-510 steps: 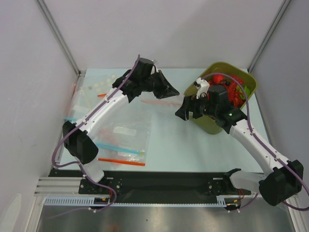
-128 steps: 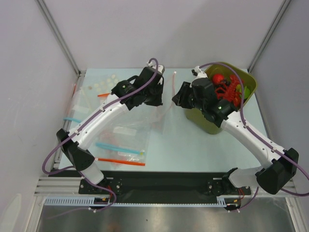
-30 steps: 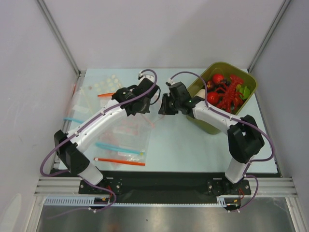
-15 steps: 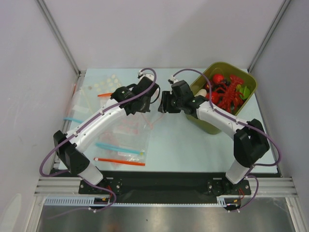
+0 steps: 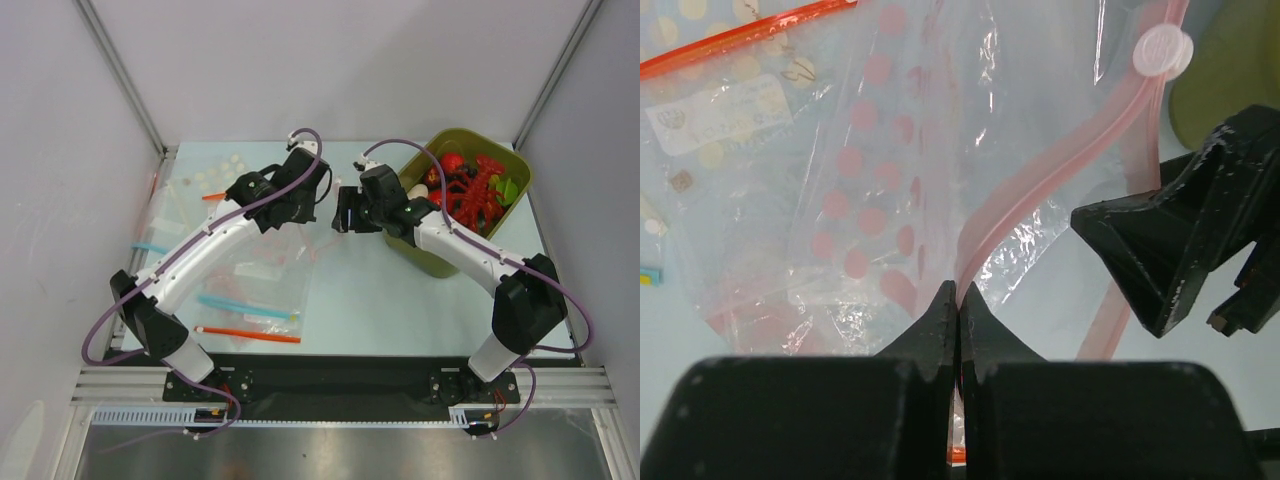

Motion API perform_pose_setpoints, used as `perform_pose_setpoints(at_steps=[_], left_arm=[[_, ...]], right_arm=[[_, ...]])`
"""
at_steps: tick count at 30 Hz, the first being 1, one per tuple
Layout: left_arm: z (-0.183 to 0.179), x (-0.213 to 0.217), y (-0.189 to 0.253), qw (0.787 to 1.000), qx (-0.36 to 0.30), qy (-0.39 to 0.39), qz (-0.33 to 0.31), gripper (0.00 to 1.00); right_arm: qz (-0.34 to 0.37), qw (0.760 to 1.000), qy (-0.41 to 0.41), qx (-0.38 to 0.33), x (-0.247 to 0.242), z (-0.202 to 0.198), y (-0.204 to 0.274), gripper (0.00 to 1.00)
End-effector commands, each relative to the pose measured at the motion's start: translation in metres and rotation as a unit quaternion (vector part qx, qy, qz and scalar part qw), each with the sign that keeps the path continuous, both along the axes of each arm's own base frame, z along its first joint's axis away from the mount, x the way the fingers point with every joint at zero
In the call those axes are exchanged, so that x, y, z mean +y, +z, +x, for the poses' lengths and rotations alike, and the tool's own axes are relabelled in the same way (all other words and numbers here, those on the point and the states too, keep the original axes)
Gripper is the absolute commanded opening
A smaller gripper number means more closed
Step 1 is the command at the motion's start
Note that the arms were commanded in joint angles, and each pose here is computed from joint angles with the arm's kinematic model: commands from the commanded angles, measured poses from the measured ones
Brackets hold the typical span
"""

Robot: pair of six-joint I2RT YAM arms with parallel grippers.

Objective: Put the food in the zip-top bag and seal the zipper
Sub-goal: Open the zipper of the food storage bag.

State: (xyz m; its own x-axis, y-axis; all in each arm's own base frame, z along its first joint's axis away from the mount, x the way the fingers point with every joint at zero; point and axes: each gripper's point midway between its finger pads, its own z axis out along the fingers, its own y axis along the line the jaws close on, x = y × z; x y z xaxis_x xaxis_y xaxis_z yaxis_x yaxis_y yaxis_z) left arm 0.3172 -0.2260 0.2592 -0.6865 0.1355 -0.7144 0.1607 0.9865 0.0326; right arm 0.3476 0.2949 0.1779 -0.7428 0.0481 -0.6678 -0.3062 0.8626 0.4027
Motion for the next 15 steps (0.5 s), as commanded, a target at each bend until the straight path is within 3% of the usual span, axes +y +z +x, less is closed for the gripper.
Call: perform_pose_setpoints(at_steps=[1,5,11,15], left_arm=[[0.006,-0.004,0.029,0.999,-0.034,-0.005,-0.026,0.00],[0.003,-0.023,0.044,0.995,-0.045,-0.040,-0.078,0.00],[0.003,-0.030,0.044,0.994,-0.034,-0.040,-0.093,0.00],[0.004,-0.022,0.037,0.997,-0.028,-0.026,-0.068,0.00]], right_arm=[[0.009,0.999,-0.024,-0.044,-0.006,0.013,0.034,0.68],[0.043,0.998,-0.002,-0.056,0.016,0.009,0.049,0.74],[0.098,0.993,-0.003,-0.072,0.030,0.013,0.078,0.73],[0.096,0.993,-0.014,-0.070,0.031,0.018,0.083,0.52]])
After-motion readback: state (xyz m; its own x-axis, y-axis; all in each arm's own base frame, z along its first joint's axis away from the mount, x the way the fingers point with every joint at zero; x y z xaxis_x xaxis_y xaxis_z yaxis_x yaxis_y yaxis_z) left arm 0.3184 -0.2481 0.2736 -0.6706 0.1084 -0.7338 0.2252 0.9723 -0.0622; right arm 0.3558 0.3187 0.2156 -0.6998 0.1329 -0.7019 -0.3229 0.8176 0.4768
